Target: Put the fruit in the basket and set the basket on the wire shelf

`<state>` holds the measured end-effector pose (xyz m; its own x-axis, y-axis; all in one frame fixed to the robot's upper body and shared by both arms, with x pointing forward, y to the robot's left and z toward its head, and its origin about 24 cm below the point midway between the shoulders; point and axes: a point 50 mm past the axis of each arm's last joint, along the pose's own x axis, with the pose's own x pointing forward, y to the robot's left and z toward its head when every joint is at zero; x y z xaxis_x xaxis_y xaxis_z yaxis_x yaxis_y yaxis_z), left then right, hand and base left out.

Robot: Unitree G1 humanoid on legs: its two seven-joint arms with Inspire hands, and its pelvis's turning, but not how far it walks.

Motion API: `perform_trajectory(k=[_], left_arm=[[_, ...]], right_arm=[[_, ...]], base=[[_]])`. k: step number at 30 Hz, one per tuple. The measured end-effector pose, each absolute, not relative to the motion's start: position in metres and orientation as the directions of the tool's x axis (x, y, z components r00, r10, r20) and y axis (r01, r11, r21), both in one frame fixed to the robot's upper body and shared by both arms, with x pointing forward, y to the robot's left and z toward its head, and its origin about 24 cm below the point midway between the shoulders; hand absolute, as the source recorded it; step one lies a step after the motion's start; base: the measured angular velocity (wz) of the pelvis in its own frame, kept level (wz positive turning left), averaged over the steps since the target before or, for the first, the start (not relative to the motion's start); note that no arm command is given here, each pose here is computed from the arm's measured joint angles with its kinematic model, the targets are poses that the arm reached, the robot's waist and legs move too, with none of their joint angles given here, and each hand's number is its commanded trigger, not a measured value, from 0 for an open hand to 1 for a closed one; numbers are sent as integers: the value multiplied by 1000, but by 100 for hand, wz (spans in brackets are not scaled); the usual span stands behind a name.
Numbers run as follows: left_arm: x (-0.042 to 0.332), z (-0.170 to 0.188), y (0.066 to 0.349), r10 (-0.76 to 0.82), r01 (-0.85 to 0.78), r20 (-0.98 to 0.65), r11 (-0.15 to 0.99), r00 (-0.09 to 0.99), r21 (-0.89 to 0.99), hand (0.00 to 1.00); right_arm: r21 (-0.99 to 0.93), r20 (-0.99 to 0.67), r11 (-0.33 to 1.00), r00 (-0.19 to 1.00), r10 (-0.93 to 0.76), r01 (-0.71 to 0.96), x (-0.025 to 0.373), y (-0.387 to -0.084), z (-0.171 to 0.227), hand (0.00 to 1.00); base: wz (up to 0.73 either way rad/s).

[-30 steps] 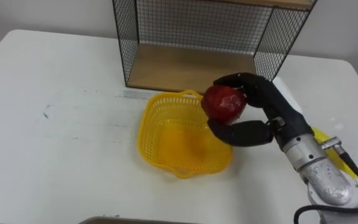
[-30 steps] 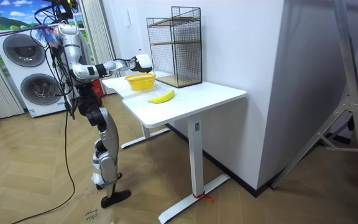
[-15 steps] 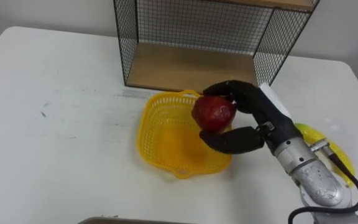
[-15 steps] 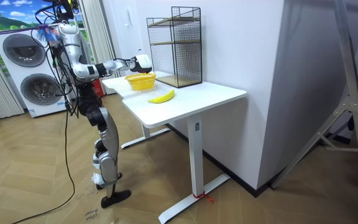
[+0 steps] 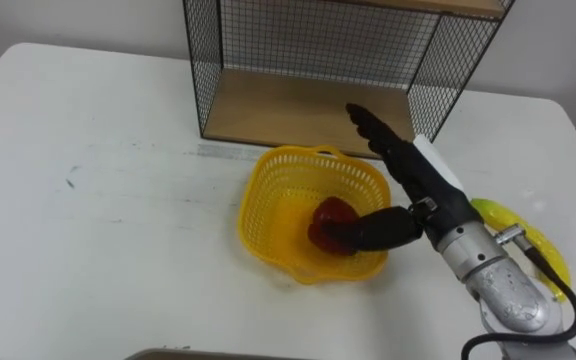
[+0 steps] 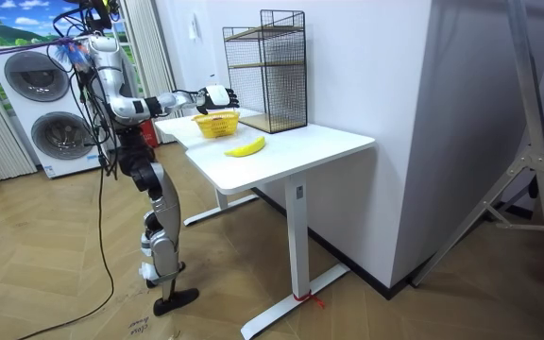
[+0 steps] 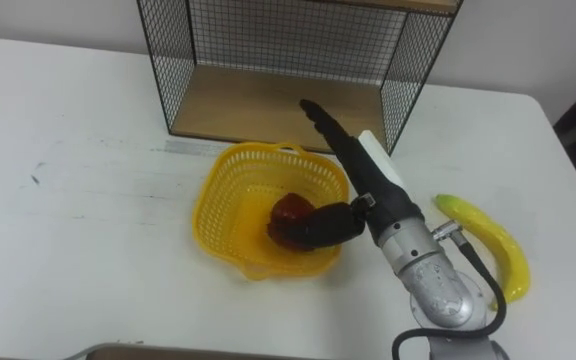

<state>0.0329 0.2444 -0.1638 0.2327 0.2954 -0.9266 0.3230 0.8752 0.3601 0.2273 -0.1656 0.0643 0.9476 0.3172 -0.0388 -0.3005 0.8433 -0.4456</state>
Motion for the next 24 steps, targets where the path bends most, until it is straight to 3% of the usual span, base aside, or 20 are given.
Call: perform_trajectory(k=[15,24], left_arm=[[32,-164,244,296,323,-927,875,230,360,0],[27,-166,243,292,311,-934,886,205,345,0]], right_arm=[[-441,-54,848,952,301,-293,228,-168,60,0],[-439,-11,874,974,225,-207,229,-174,63,0]], base=[[0],[0]])
